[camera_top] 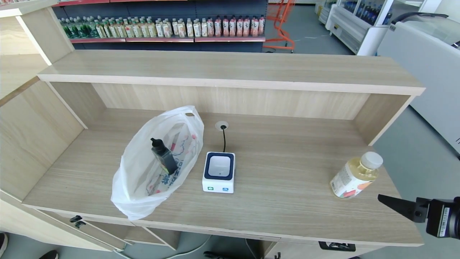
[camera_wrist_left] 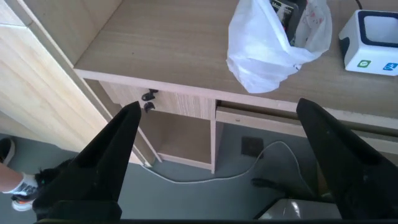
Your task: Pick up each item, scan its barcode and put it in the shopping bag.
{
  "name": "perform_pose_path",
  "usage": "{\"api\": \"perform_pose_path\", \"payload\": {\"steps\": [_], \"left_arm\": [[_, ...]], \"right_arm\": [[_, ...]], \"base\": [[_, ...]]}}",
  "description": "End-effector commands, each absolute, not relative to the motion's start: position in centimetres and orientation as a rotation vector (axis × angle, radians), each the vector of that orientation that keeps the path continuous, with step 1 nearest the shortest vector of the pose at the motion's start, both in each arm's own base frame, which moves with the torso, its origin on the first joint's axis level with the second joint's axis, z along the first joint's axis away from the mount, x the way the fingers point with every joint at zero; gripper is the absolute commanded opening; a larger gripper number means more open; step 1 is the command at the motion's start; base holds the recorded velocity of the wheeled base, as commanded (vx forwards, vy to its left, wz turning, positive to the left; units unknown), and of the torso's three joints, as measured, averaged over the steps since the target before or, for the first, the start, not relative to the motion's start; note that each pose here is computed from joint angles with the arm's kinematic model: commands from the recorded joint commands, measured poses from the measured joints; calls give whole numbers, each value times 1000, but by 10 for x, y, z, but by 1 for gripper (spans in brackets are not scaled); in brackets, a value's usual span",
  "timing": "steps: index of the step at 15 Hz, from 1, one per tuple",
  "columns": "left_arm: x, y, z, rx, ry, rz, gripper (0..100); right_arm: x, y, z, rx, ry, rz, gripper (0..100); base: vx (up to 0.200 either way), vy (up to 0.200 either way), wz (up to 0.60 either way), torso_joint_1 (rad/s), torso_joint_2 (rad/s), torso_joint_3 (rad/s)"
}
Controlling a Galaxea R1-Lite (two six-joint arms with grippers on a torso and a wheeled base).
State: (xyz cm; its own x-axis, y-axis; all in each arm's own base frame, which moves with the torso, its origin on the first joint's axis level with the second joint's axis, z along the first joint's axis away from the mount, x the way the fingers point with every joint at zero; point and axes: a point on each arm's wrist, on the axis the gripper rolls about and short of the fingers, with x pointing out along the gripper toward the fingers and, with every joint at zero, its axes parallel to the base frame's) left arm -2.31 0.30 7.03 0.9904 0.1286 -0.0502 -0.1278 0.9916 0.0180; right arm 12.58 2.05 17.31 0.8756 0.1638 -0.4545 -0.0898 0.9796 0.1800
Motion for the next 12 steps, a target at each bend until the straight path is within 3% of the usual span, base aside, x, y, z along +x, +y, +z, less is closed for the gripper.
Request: {"api": "perform_pose_path", "payload": {"steps": [1,8,12], "left_arm": [[-23,3,70,14,53,129,100],[-23,3,70,13,53,129,100],[-23,3,70,13,53,129,100]], "right_arm": [[126,20,171,148,507,105,100],[147,17,151,68,614,-132,100],[174,22,141,71,611,-129,100]], "base": [[0,-200,0,7,7,2],[0,0,0,0,0,0],[0,0,0,0,0,0]]}}
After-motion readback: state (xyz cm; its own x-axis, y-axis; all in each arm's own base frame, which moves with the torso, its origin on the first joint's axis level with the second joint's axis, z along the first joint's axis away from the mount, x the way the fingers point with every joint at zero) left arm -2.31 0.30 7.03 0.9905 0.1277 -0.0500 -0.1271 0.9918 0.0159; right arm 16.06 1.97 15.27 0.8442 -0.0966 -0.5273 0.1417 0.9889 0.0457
